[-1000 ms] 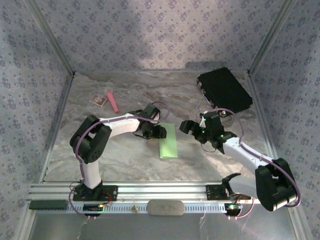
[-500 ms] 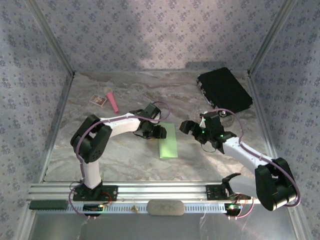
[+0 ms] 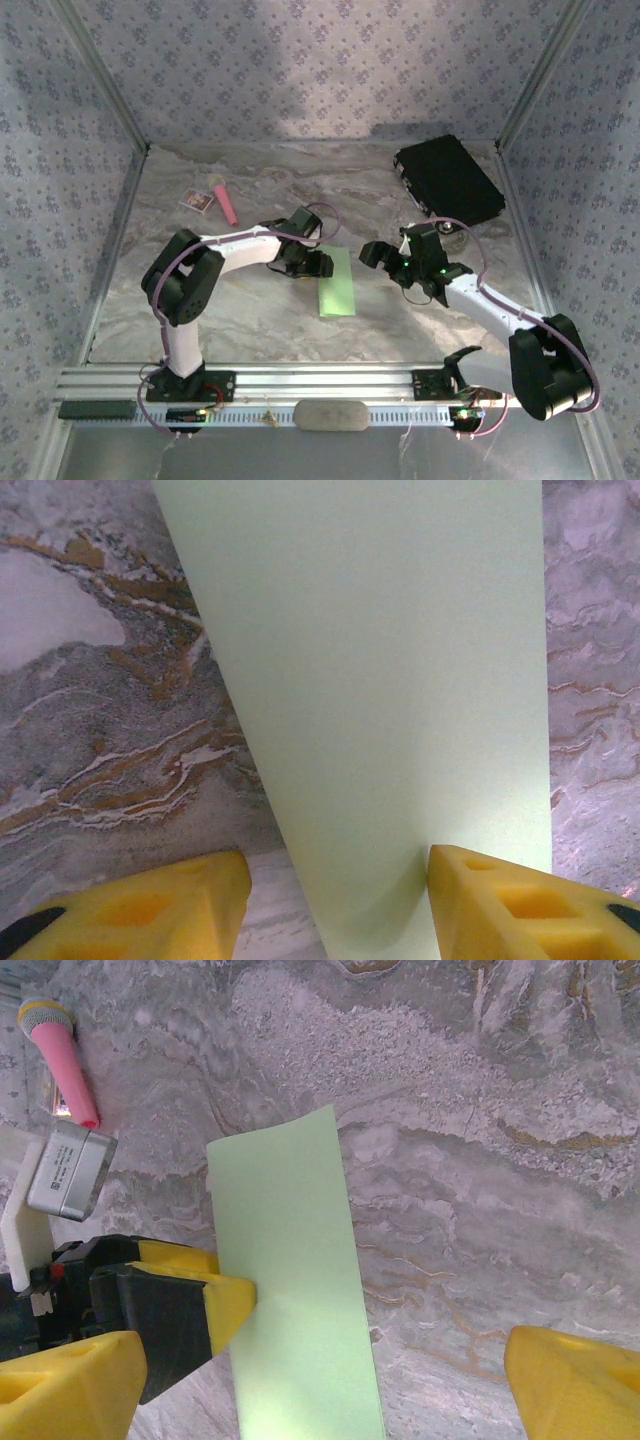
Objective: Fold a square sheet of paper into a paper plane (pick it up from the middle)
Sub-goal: Fold the paper at the center of the table.
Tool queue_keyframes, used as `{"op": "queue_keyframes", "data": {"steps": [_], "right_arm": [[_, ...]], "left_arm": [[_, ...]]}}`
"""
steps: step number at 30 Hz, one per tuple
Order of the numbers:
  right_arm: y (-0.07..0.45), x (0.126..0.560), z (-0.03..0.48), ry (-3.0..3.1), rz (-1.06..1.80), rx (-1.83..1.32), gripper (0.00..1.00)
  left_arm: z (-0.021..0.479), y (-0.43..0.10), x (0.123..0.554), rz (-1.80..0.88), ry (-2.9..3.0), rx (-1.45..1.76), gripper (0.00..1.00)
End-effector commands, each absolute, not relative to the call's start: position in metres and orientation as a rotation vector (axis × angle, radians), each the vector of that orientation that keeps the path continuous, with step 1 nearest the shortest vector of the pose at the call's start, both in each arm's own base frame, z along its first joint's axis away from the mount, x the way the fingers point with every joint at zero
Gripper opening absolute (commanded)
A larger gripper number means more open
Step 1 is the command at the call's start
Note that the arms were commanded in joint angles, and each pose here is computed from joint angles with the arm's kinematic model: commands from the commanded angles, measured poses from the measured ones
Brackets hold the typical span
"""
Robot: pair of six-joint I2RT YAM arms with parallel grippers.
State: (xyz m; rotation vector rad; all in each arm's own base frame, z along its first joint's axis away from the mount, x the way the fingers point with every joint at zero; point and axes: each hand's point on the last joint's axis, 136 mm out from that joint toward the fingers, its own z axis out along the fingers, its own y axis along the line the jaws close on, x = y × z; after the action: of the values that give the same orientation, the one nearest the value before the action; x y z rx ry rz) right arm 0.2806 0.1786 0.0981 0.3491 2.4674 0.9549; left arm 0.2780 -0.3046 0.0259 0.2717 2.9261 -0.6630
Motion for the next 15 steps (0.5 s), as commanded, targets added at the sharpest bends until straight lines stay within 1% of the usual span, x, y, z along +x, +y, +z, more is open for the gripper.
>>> {"op": "queue_keyframes", "data": {"steps": [1, 11, 15], "right_arm": [[0.1753, 0.2798, 0.0937, 2.475, 0.945, 0.381, 0.94], [0.1730, 0.2793, 0.0905, 2.481, 0.934, 0.402, 0.94], [0.1735, 0.2788, 0.0901, 2.484, 0.937, 0.403, 0.94]], "left_arm": [[-0.0031, -0.2645, 0.2740, -0.374, 3.017, 0.213, 0.53], [-0.0030, -0.2637, 0.2745, -0.369, 3.015, 0.204, 0.53], [-0.0022, -0.2626, 0.2747, -0.357, 3.012, 0.201, 0.54]]}}
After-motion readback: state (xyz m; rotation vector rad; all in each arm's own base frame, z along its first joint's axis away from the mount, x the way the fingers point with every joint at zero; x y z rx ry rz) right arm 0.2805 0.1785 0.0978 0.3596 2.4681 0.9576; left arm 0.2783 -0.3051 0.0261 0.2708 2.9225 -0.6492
